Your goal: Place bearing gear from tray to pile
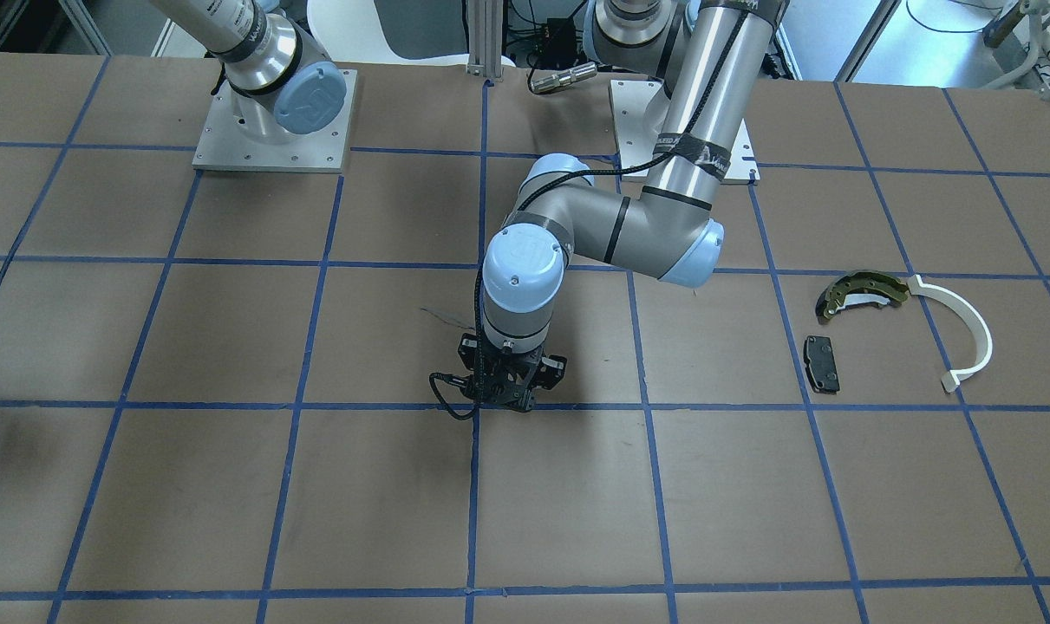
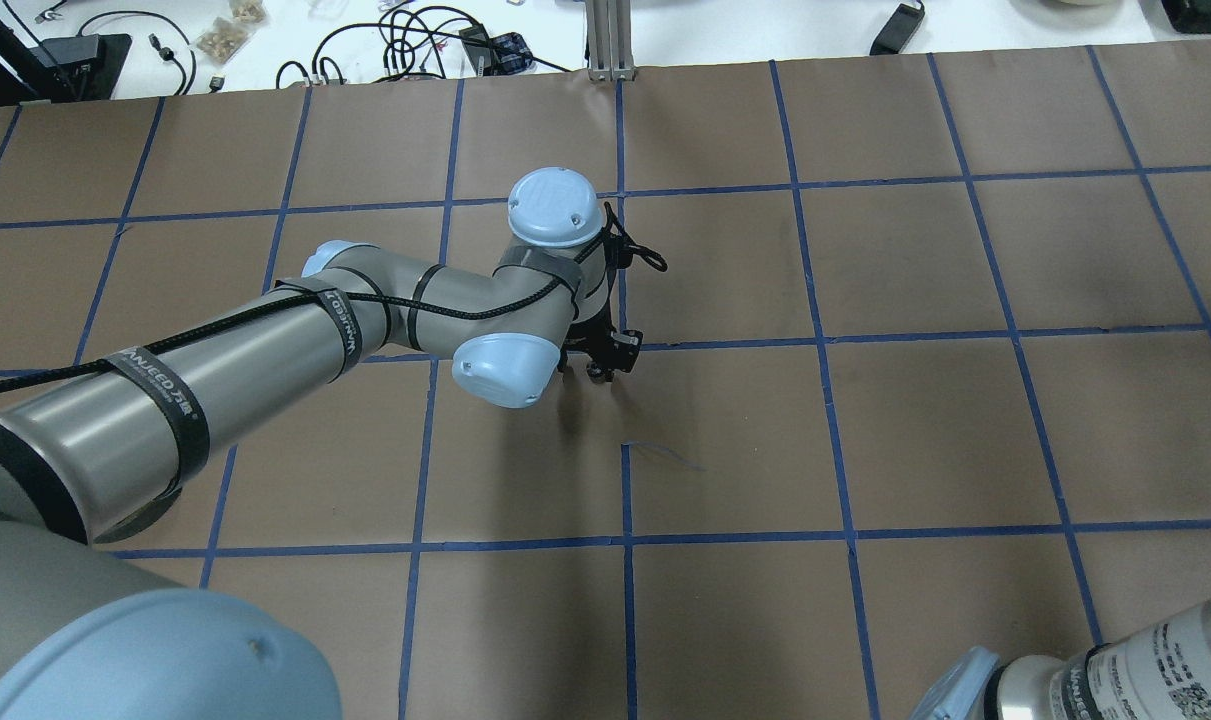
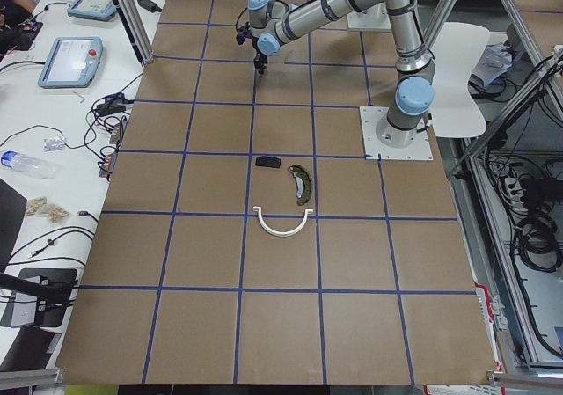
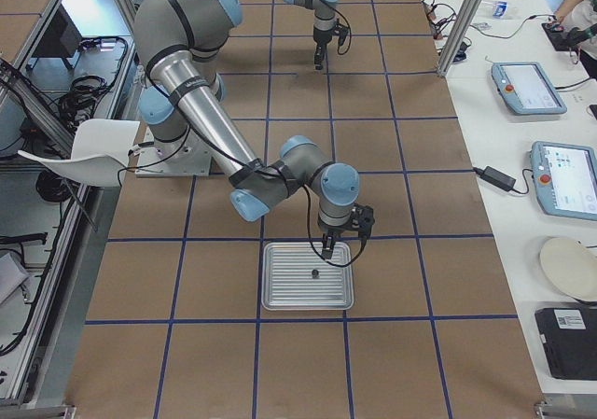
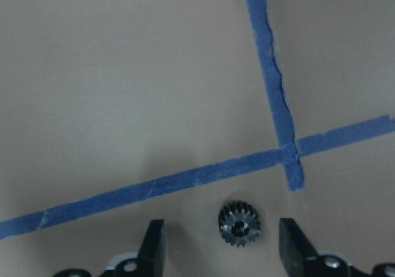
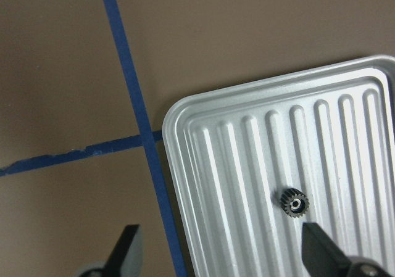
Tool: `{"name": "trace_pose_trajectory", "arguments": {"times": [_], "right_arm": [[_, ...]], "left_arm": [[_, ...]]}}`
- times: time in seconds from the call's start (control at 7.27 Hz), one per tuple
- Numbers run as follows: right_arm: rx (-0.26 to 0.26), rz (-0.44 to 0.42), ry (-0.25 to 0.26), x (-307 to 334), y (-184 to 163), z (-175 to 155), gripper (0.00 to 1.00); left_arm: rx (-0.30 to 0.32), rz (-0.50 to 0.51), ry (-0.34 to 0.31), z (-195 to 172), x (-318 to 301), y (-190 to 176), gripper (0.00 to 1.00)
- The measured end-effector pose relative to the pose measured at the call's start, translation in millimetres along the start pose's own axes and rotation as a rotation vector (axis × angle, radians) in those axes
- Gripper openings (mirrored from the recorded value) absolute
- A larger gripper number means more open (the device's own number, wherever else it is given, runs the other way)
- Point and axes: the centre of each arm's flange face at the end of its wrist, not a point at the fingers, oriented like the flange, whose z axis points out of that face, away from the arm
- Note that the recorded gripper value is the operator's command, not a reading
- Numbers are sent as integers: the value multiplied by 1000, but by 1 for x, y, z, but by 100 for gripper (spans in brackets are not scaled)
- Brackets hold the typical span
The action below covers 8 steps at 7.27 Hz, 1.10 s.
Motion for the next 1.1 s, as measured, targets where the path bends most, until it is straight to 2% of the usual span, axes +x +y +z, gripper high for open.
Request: {"name": "trace_pose_trajectory", "arguments": {"times": [0.14, 0.41, 0.55, 0.83, 1.1], "right_arm": [[-14, -23, -13, 14, 5, 14, 80], [-15, -87, -19, 38, 10, 41, 78], [-8, -123, -11, 43, 9, 47, 67], [-12, -180, 31, 50, 9, 55, 63], [-33, -201, 31, 53, 9, 72, 63]], "left_arm": [[-5, -3, 10, 1, 1, 1, 0], [-11, -11, 31, 1, 3, 1, 0], [-7, -14, 31, -2, 2, 0, 0], [-7, -34, 20, -37, -15, -16, 0], [-45, -121, 5, -90, -87, -46, 0]]}}
